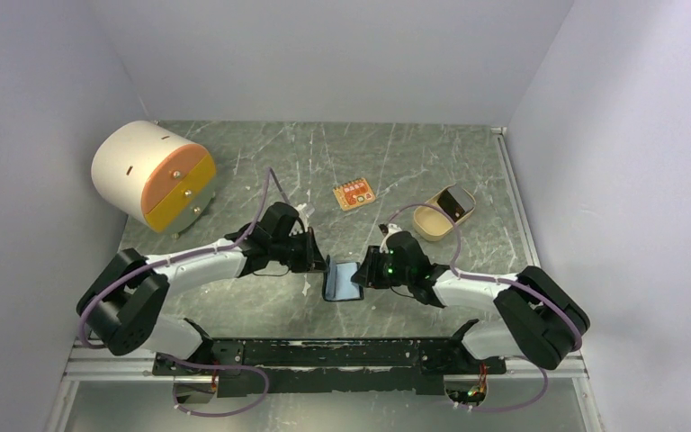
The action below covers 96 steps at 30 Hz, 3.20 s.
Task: Put the credit cards into the card holder
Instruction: Insert the credit card into the card holder.
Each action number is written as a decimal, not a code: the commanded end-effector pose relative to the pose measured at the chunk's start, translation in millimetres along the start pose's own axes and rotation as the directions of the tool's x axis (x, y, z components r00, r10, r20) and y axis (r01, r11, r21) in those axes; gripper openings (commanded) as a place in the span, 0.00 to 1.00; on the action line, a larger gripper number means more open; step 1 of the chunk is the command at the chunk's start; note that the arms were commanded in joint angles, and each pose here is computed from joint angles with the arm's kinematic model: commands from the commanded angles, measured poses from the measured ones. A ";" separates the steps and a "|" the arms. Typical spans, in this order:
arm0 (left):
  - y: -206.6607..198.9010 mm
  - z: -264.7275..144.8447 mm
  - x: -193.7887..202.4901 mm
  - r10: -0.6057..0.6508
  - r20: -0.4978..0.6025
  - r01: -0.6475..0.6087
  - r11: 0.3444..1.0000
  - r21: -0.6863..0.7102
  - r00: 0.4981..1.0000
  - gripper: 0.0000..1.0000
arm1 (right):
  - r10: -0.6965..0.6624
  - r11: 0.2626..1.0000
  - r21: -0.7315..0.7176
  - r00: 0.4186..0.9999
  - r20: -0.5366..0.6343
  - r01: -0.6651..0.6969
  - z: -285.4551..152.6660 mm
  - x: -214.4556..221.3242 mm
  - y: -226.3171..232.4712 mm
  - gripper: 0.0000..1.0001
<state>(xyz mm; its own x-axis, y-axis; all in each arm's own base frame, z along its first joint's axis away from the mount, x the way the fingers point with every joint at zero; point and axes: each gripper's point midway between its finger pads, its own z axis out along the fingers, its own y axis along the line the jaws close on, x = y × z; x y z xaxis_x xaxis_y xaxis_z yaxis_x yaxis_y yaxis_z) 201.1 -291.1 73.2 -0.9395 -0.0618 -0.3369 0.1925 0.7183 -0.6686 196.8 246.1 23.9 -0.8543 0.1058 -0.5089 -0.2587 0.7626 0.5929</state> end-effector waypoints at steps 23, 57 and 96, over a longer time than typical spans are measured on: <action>6.0 24.7 7.3 -0.013 -0.049 0.012 1.000 -0.023 0.999 0.11 | 0.037 0.989 -0.149 0.994 0.106 -0.021 -26.6 -28.3 44.1 0.44; 15.5 5.5 9.9 -0.063 -0.022 0.062 0.997 -0.052 0.998 0.19 | 0.105 0.987 -0.133 0.992 0.073 -0.094 -1.9 -9.9 40.2 0.47; 8.3 -13.6 3.5 -0.159 -0.007 0.159 0.975 0.156 0.987 0.41 | 0.119 0.900 -0.425 0.993 0.026 -0.096 1.7 -8.7 97.1 0.43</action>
<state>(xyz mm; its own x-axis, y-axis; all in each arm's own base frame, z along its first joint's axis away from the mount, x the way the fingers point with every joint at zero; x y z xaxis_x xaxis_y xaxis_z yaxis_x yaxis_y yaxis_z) 194.2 -268.0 53.6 -0.9617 -0.1555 -0.2256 0.0584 0.6881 -0.7233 186.5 309.5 71.9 -0.8711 0.2245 -0.4368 -0.2891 0.4845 0.8256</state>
